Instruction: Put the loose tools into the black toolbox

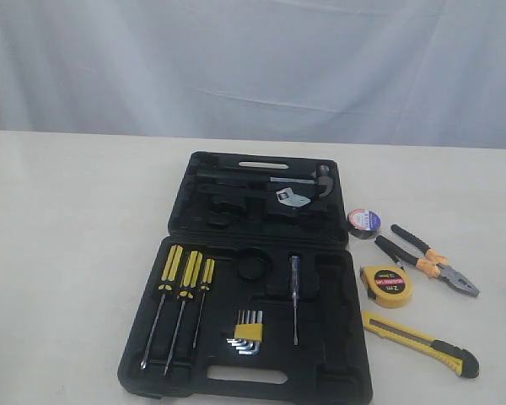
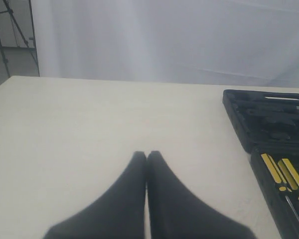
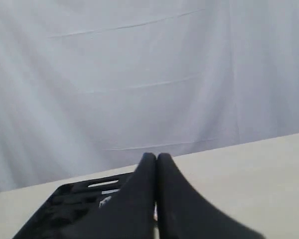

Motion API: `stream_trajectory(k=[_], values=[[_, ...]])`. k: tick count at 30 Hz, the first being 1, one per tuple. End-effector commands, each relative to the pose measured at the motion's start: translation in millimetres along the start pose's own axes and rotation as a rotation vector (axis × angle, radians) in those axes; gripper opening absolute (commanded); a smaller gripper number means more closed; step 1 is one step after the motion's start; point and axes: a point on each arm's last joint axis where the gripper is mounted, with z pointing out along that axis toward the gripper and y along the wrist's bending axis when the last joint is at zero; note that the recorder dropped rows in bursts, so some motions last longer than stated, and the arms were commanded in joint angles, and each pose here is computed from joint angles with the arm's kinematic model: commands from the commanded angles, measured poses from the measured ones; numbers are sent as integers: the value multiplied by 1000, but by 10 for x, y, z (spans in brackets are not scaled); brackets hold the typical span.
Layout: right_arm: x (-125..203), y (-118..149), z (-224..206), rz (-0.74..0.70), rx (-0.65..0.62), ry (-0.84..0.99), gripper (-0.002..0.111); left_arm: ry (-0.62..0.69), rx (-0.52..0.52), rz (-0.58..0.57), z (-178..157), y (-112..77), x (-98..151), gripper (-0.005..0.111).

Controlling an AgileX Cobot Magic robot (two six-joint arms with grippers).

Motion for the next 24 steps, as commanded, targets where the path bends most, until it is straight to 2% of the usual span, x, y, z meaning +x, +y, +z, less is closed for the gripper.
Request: stream_trajectory(k=[1, 6, 9, 12, 16, 17, 22, 24], values=[[-13, 4, -6, 180, -8, -17, -1, -1, 4, -7, 0, -2, 5, 0], [-41, 16, -10, 226, -8, -4, -1, -1, 4, -7, 0, -2, 5, 0], [-334, 133, -13, 151, 2, 107, -1, -1, 4, -7, 0, -2, 5, 0], [-854, 328, 164, -3, 16, 329, -1, -1, 4, -7, 0, -2, 5, 0], [-1214, 473, 450, -153, 1, 581, -1, -1, 4, -7, 0, -2, 5, 0], [-1356, 541, 627, -191, -11, 744, -1, -1, 4, -7, 0, -2, 5, 0], [-1471, 761, 1204, -305, -105, 1089, -1, -1, 4, -7, 0, -2, 5, 0], [-1373, 830, 1519, -478, -122, 1148, -1, -1, 4, -7, 0, -2, 5, 0]])
